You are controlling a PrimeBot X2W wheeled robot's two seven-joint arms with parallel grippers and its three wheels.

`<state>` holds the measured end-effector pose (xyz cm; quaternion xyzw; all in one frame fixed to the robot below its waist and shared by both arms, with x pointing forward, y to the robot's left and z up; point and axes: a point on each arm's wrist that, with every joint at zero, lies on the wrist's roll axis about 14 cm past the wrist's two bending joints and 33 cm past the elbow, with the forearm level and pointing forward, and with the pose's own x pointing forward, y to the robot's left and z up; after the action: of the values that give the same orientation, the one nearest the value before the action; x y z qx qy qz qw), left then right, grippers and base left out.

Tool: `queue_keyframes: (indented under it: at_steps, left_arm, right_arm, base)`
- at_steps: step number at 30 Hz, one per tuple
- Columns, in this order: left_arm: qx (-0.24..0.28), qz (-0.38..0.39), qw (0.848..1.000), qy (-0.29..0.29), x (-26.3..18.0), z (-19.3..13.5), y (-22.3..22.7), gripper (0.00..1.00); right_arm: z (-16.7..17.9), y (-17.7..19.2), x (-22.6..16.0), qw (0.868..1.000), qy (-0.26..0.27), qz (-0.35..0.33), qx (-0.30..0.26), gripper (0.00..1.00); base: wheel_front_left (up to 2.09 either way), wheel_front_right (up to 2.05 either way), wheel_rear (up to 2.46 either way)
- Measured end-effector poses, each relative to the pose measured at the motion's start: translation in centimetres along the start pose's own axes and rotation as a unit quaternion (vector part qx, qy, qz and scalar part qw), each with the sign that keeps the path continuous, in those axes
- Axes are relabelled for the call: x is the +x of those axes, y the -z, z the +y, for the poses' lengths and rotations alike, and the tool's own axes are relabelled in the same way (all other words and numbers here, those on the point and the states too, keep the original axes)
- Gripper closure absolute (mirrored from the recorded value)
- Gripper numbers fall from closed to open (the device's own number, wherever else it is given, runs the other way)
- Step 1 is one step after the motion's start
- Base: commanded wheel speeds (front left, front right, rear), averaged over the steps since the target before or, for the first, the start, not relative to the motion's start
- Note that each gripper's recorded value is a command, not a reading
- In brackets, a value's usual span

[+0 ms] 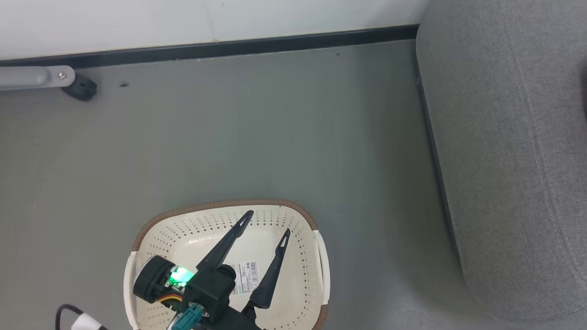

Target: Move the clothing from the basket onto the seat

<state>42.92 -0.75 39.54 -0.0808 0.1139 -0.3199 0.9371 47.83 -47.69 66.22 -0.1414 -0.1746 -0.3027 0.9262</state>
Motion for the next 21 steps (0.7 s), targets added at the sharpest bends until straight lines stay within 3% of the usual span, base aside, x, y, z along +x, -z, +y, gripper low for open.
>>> queue_keyframes:
  at_steps: [9,12,13,21]
  left_arm:
    - [-0.002,0.015,1.0,-0.005,0.1,1.1,1.4,0.0]
    - [-0.003,0.019,1.0,-0.008,0.1,1.2,1.7,0.0]
    - [-0.003,0.02,1.0,-0.009,0.1,1.4,1.8,0.0]
    - [-0.002,0.018,1.0,-0.012,0.1,1.5,1.6,0.0]
  right_arm:
    - [2.2,7.7,-2.9,0.995,-0.014,0.099,0.018,1.0]
    - [2.3,10.3,-4.2,0.99,-0.003,0.137,0.021,1.0]
    - [0.8,13.0,-6.0,0.983,0.022,0.181,0.011,1.0]
    - [0.3,15.2,-7.9,0.974,0.02,0.224,-0.014,1.0]
  base:
    - [0.0,0.0,0.0]
    - [0.0,0.0,0.0]
    - [0.0,0.0,0.0]
    - [0.0,0.0,0.0]
